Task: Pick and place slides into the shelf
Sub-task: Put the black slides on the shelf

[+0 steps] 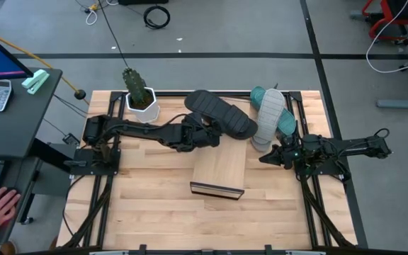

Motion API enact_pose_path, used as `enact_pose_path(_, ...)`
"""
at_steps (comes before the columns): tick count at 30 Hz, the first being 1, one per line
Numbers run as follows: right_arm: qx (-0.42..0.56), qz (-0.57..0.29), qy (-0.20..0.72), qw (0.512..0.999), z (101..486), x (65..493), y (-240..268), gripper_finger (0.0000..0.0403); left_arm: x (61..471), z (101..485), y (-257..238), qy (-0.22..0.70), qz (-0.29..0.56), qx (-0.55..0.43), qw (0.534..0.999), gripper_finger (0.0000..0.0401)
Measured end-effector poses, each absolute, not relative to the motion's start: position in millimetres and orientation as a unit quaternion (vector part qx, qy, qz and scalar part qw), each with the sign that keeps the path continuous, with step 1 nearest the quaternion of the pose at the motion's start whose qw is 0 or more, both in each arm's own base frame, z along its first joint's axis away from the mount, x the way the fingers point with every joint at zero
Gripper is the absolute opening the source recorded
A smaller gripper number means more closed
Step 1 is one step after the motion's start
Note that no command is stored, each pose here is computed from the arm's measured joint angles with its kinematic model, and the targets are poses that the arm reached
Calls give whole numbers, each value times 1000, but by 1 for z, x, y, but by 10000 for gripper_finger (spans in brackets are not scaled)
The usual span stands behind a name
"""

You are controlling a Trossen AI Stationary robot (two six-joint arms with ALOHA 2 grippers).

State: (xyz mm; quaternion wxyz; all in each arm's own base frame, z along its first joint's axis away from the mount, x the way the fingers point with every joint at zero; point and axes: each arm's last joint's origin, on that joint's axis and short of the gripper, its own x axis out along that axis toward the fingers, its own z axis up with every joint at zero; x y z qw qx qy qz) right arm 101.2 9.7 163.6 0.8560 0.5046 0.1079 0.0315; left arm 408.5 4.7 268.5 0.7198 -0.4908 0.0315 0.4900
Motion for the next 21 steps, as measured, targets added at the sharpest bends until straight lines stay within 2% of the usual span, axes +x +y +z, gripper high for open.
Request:
enact_pose_path(9, 508, 33, 109, 854, 164, 101, 10, 98, 398, 277, 4, 66, 492, -470, 730, 395)
enact_pose_path(21, 511, 34, 112, 852, 163, 101, 10, 98, 393, 274, 2, 123, 480, -478, 725, 397)
